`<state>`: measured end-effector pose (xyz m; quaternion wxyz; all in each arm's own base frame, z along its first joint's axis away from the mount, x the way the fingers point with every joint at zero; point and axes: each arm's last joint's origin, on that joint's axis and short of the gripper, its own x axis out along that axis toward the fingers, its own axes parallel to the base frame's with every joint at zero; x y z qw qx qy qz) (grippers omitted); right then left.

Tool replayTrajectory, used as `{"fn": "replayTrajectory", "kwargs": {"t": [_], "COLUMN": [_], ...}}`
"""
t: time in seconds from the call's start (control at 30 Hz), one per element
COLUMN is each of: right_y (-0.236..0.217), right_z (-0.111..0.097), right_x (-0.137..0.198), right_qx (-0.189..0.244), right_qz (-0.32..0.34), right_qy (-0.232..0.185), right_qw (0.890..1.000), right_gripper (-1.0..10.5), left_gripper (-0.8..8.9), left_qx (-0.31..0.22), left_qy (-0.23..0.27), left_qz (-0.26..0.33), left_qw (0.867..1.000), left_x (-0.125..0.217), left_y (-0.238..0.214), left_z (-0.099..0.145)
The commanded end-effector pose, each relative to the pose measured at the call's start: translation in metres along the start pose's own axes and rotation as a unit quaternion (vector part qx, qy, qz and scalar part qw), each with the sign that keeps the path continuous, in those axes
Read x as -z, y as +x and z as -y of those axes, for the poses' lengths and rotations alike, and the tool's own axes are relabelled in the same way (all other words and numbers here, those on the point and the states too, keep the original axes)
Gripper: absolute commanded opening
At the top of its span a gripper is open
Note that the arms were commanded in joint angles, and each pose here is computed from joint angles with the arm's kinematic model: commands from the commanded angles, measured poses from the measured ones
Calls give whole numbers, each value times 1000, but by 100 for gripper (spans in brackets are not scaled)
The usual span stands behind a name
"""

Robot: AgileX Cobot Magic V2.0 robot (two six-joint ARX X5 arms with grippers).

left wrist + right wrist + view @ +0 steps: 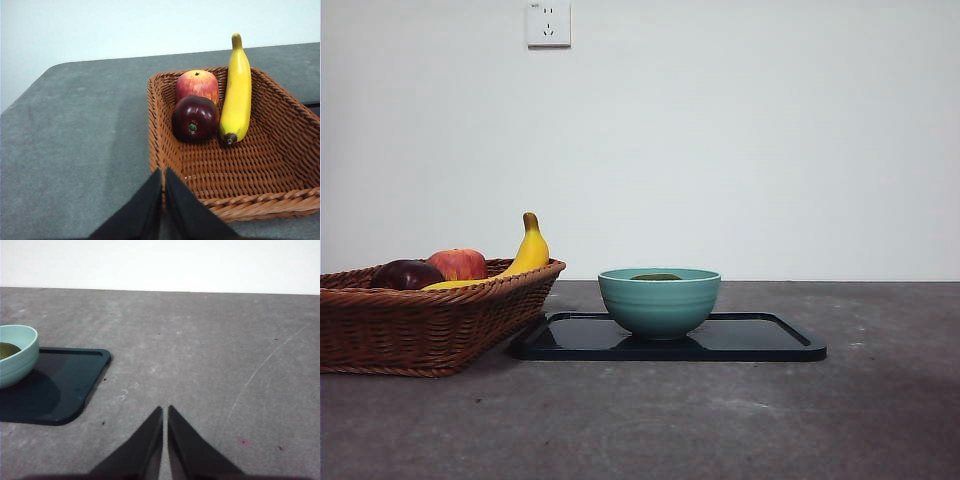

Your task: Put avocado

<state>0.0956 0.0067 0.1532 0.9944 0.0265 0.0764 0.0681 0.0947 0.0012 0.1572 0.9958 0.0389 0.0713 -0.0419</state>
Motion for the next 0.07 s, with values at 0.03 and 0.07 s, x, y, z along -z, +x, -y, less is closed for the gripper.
{"fn": "replayTrajectory", "kwargs": {"t": [0.03,0.07], "right_y": [0,0], "right_z": [0,0], "right_x": [1,1], "right_qx": [0,0], "right_qz": [3,3], "right_qy": [-2,-2], "right_qw": [1000,1000], "right_gripper": [7,7], "left_gripper": [10,10], "left_qx": [1,1], "left_qy": [-2,-2], "left_qz": [-14,-14], "left_qw": [1000,1000], "left_x": [7,7], "left_y": [2,2], "left_z": [0,0]}}
